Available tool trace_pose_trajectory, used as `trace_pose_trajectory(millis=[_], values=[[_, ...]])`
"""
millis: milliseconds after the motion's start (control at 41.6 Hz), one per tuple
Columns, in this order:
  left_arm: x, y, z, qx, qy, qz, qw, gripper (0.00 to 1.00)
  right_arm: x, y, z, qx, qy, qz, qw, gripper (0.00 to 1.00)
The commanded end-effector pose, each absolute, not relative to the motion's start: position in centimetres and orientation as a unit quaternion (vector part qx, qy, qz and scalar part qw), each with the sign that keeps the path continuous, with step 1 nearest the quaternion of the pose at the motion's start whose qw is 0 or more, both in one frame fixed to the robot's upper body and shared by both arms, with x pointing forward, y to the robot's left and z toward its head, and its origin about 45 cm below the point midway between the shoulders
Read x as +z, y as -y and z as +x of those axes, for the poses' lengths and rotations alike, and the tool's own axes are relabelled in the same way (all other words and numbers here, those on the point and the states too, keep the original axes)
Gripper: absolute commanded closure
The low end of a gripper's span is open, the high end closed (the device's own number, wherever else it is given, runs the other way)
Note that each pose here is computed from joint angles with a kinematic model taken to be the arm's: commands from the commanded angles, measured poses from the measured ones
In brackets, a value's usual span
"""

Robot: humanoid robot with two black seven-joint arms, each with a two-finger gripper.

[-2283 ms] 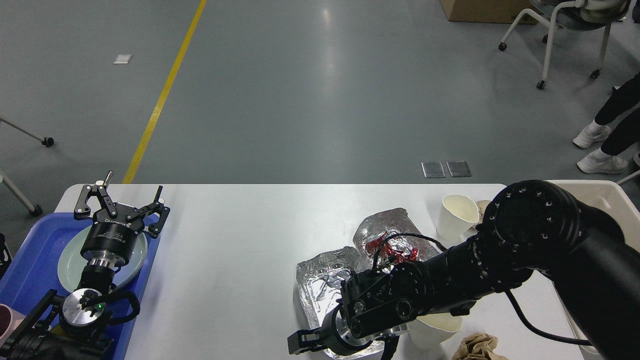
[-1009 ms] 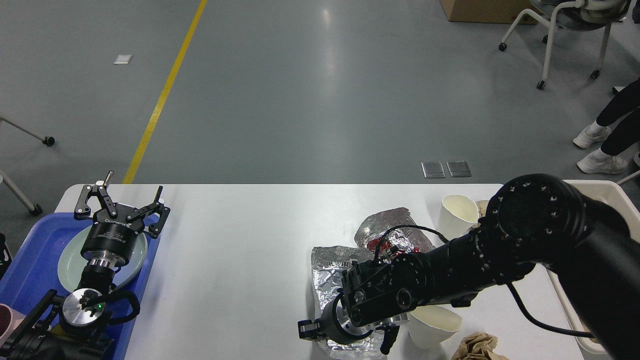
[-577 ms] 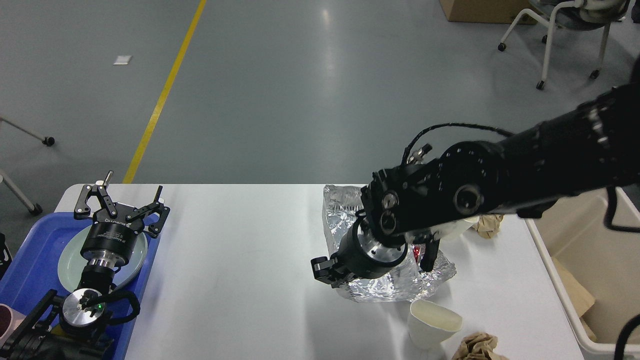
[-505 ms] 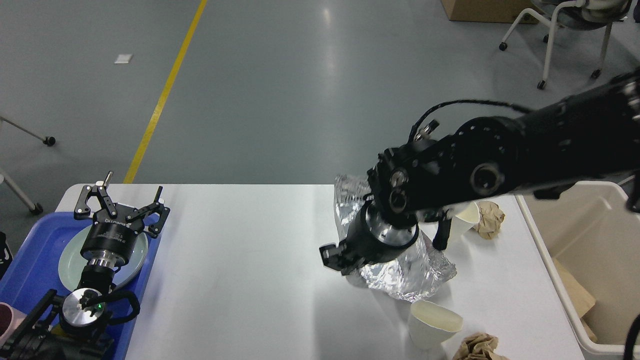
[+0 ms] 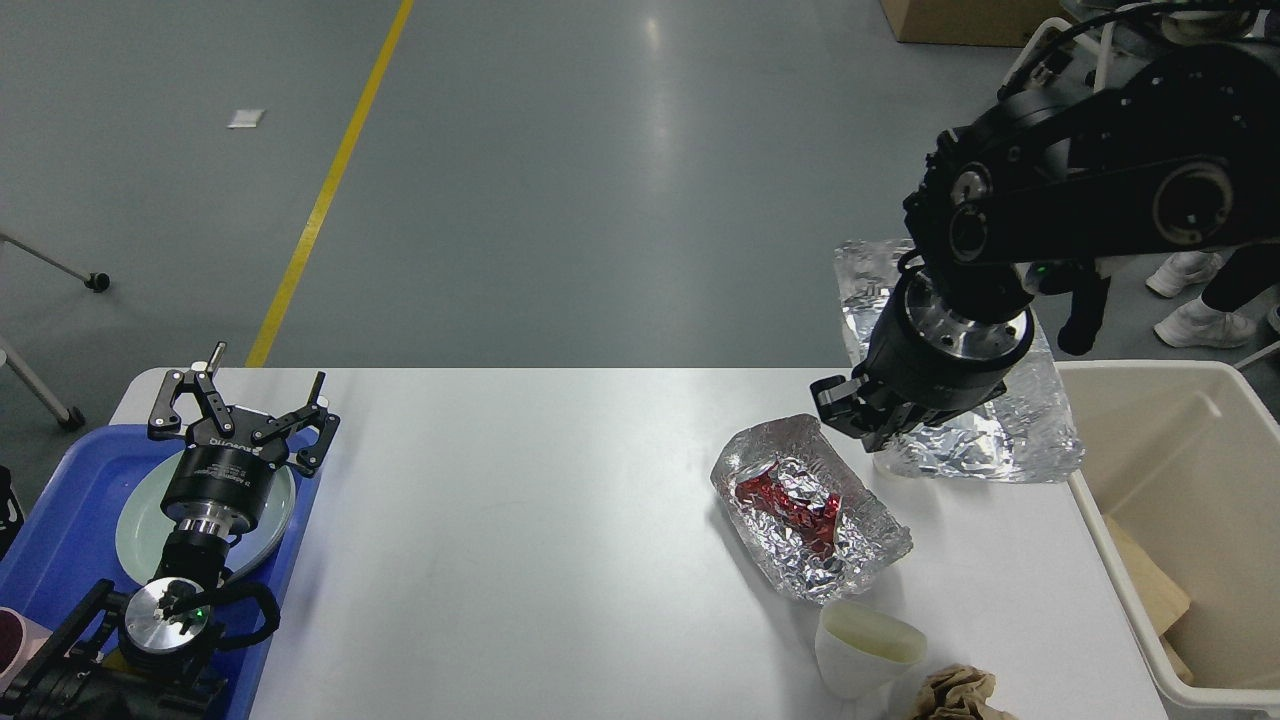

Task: Tidy desktop
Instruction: 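Lift the foil tray and carry it over the beige bin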

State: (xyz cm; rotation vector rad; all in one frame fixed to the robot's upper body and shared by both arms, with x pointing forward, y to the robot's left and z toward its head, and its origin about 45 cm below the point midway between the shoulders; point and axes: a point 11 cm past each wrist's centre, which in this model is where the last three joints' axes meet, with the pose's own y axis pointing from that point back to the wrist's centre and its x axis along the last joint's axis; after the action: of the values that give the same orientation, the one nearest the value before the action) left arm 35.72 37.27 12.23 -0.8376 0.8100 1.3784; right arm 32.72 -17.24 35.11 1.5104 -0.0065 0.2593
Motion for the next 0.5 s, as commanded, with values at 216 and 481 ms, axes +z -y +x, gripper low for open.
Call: trace_pose_trajectory(millis=[216,481], values=[[12.2,-37.3,35.7,0.599,-0.352,-0.364,0.620,0.04,32.3,35.1,36.9,-0.011,0.205,0.633,0.746,1.00],[12.2,-37.3,35.7,0.599,-0.352,-0.364,0.620,0.04,25.9,48.0,36.9,-0.085,0.314,0.577,0.749,1.00]])
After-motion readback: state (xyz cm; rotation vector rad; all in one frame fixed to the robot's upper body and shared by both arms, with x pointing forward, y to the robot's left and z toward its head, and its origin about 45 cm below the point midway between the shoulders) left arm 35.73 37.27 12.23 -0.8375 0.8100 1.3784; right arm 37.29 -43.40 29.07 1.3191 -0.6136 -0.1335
